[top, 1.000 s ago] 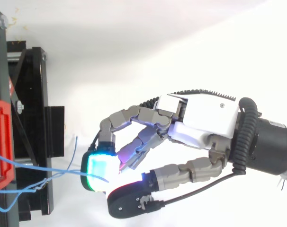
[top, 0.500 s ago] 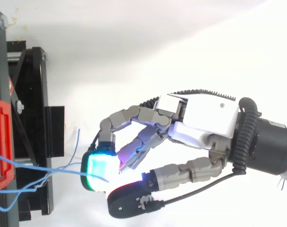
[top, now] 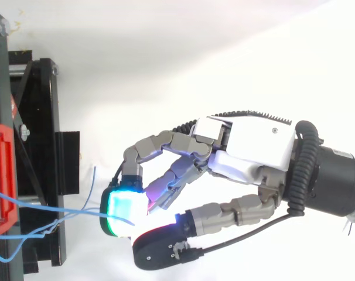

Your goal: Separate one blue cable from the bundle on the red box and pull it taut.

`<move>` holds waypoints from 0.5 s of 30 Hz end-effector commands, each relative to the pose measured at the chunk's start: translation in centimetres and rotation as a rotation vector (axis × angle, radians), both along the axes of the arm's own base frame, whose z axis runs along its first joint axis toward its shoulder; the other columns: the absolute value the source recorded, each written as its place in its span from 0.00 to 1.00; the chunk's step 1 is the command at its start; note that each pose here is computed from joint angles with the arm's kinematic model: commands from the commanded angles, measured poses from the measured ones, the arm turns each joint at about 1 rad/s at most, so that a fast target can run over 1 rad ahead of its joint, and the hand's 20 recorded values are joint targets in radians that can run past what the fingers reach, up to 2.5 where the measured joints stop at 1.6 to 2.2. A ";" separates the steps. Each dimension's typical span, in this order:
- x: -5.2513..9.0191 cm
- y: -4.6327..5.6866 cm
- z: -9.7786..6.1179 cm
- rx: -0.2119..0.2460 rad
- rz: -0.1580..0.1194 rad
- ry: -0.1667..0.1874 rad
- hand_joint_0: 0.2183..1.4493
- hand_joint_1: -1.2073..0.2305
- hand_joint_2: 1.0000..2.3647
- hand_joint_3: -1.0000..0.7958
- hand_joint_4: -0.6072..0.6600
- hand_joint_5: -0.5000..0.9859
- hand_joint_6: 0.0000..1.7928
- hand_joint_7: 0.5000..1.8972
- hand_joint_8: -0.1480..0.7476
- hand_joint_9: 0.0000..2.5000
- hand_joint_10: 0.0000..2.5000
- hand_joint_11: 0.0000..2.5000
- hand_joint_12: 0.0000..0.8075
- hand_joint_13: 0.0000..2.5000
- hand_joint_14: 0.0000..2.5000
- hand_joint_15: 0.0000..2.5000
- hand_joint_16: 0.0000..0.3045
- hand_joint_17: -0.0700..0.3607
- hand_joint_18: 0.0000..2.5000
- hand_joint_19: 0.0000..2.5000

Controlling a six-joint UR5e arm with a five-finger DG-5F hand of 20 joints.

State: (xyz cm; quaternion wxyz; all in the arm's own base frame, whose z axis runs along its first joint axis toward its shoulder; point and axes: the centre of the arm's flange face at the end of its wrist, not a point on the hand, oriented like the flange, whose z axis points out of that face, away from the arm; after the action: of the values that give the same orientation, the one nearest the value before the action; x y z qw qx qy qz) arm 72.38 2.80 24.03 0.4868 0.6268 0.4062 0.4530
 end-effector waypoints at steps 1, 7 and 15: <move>0.0 0.0 0.0 0.000 0.000 0.000 0.22 0.26 0.22 0.55 0.36 0.33 0.48 0.45 0.45 0.39 0.00 0.00 0.46 0.34 0.00 0.11 0.17 0.44 0.34 0.13; 0.0 0.0 0.0 0.000 0.000 0.000 0.22 0.26 0.22 0.55 0.36 0.33 0.48 0.45 0.45 0.39 0.00 0.00 0.46 0.34 0.00 0.11 0.17 0.44 0.34 0.13; 0.0 0.0 0.0 0.000 0.000 0.000 0.22 0.26 0.21 0.55 0.36 0.33 0.48 0.46 0.45 0.39 0.00 0.00 0.47 0.34 0.00 0.11 0.17 0.44 0.34 0.13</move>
State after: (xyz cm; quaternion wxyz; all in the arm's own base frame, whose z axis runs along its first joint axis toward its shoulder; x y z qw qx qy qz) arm 72.37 2.81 24.03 0.4868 0.6268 0.4063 0.4529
